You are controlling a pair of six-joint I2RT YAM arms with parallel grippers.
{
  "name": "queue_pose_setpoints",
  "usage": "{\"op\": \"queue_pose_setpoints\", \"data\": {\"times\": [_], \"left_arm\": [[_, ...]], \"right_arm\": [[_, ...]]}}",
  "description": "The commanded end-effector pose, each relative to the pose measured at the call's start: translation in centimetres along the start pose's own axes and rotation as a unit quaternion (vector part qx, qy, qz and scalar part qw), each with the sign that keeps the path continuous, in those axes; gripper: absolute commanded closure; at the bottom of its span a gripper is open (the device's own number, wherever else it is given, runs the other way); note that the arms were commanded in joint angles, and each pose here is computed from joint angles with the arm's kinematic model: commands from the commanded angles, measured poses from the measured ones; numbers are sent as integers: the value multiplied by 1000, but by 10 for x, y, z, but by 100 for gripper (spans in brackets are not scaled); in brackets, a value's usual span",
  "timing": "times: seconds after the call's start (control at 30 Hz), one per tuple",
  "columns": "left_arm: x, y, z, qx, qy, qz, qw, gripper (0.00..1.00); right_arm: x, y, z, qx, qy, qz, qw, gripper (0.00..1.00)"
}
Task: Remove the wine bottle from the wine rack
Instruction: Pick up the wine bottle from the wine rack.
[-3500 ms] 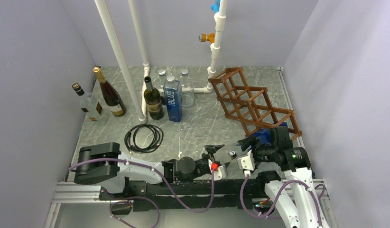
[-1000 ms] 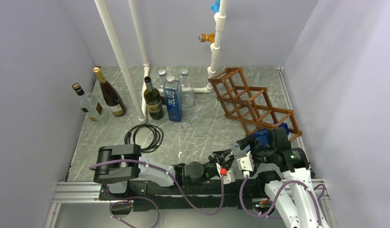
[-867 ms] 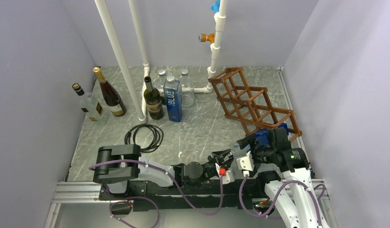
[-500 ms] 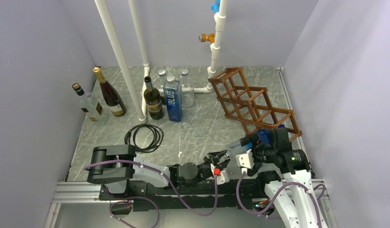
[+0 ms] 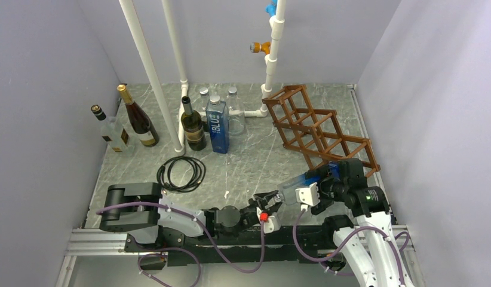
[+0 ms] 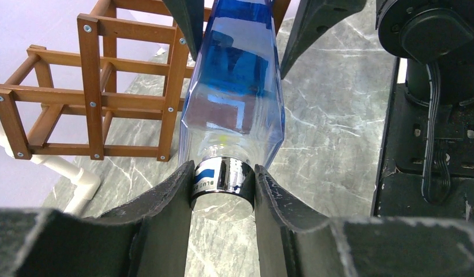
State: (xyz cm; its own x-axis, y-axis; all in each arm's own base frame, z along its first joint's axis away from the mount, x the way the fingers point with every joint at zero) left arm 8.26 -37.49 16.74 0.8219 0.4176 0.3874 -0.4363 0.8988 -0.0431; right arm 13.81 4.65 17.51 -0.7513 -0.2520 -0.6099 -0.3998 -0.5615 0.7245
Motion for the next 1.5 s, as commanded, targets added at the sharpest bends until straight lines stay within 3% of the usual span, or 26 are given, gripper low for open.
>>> {"op": "queue_pose_setpoints", "data": {"times": [0.0,0.23,0.47,1.47], "left_arm": [[24,3,38,-70,55,56,994,100],[27,7,39,-73,52,59,994,100],[32,16,51,-79,47,45,995,100],[50,44,94,-60,89,-4,994,100]], "right_arm": [[-12,5,-6,25,8,-17,1000,18],[-9,0,-6,13,20,-5,1000,51],[-18,2,9,-35,28,-11,999,73],[-55,14,65,-223,-15,-24,975,73]]}}
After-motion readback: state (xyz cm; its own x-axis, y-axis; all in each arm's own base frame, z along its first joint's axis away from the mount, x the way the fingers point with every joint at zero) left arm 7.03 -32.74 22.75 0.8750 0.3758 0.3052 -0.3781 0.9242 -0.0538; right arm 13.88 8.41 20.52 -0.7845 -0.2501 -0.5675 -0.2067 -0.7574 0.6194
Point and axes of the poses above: each gripper's point midway between its finger pads, its own y axis back along the fingers, its own x axis along the line the jaws close on, z = x × y, the point moved 5 cm from there along y, back along the fingers, and after that the axes turned 5 degrees about y, right-handed, at the moved point
